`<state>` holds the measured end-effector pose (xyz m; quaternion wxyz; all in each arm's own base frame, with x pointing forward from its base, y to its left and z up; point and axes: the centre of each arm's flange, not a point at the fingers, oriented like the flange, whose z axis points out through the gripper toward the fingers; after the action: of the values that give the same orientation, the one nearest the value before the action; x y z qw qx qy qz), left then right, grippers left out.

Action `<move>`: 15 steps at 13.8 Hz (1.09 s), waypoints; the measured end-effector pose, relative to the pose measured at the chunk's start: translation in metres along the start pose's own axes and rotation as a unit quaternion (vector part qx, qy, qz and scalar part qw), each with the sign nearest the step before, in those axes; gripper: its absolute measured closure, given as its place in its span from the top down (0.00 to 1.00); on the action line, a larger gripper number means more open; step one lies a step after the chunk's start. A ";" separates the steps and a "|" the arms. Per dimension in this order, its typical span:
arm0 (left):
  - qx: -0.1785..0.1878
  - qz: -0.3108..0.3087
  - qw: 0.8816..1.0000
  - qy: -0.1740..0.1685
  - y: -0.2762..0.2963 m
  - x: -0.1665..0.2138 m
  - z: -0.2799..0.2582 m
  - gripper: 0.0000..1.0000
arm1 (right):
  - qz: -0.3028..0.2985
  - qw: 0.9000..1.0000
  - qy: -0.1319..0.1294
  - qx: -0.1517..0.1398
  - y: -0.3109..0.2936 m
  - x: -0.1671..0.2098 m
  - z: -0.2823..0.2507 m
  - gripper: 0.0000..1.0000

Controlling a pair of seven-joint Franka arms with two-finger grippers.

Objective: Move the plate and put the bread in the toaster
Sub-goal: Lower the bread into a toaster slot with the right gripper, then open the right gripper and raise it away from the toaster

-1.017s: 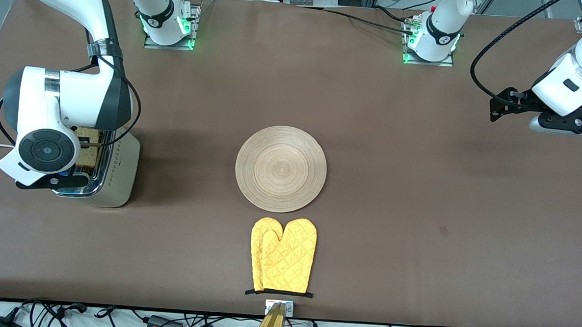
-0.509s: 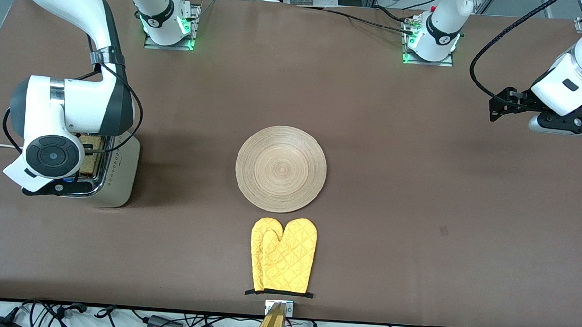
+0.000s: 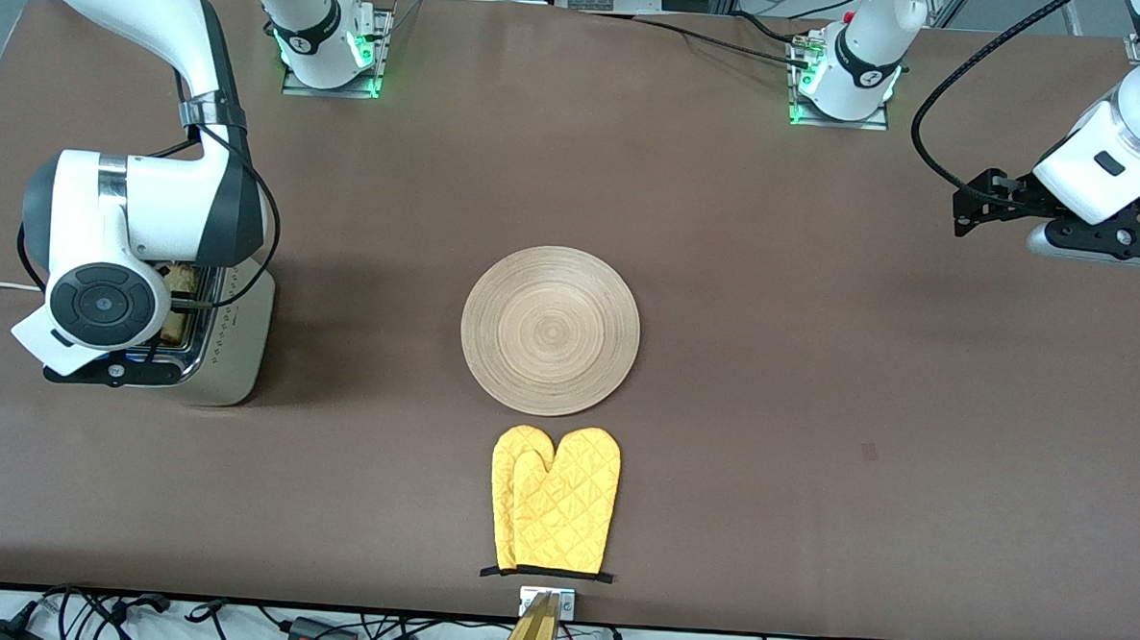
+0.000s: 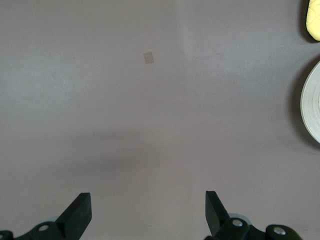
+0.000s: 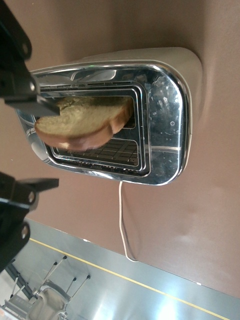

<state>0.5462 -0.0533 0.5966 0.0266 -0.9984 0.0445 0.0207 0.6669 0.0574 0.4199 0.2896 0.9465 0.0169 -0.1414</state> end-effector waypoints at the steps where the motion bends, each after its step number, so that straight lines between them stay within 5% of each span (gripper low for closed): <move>1: 0.000 0.000 1.000 0.000 0.000 0.000 0.000 1.00 | 0.003 1.000 0.005 0.003 0.002 -0.003 -0.005 0.71; 4: 0.000 0.000 1.000 0.000 0.000 0.000 0.000 1.00 | 0.014 1.000 0.024 0.015 0.017 -0.013 -0.026 1.00; 6: 0.000 0.000 1.000 0.000 0.000 0.000 0.000 1.00 | 0.022 0.999 0.036 0.029 0.029 -0.022 -0.041 1.00; 15: 0.000 0.000 1.000 0.001 0.000 0.000 -0.001 1.00 | 0.060 0.970 0.062 0.227 0.087 -0.059 -0.076 1.00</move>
<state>0.5463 -0.0533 0.5972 0.0265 -0.9985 0.0444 0.0201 0.6399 0.0305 0.5440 0.0730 0.9938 -0.0541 -0.0648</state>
